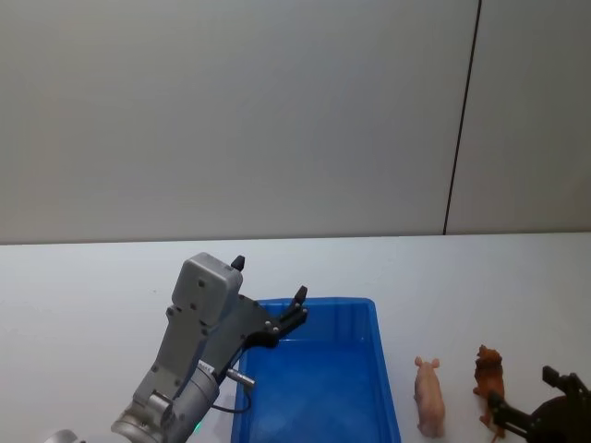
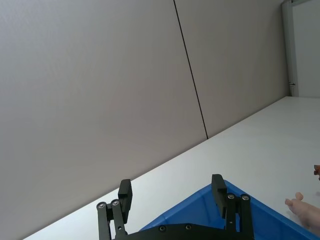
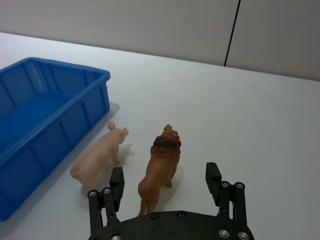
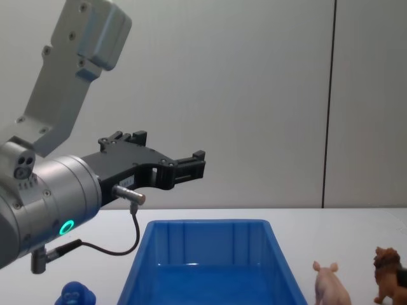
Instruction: Pick up the two dolls from the table and place them into the box.
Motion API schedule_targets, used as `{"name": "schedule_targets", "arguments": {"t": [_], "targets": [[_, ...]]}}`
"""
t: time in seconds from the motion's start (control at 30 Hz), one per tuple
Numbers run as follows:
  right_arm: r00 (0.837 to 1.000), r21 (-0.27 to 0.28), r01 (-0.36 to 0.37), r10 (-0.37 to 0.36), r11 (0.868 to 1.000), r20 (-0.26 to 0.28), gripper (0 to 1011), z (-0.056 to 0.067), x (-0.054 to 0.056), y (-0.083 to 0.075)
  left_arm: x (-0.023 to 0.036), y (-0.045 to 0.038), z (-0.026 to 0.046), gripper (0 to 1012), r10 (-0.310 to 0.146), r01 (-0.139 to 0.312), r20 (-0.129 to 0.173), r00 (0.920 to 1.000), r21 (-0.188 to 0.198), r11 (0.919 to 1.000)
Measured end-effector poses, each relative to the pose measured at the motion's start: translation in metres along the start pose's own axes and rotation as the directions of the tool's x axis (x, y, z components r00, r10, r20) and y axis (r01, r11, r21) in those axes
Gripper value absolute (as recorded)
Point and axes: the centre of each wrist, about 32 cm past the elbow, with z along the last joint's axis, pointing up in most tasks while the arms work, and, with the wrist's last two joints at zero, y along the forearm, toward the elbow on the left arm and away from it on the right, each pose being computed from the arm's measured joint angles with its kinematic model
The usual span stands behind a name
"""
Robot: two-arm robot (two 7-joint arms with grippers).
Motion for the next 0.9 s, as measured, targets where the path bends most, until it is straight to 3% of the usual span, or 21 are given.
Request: {"name": "schedule_targets", "arguments": {"t": [0.63,0.9], "targets": [[0.997,-0.076,-0.025,0.020,0.997,-0.071,998,-0.011,-0.004,0.020,0.0000,0.0000,0.0000,1001,0.000,0.000,0.000,1.0000,0.000,1.0000],[0.994,-0.097,-0.025,0.015,0.995,-0.106,810,-0.013,-0.006,0.031,0.0000,0.0000,0.0000,1002,0.000,0.000,0.000,1.0000,0.000,1.0000]]}}
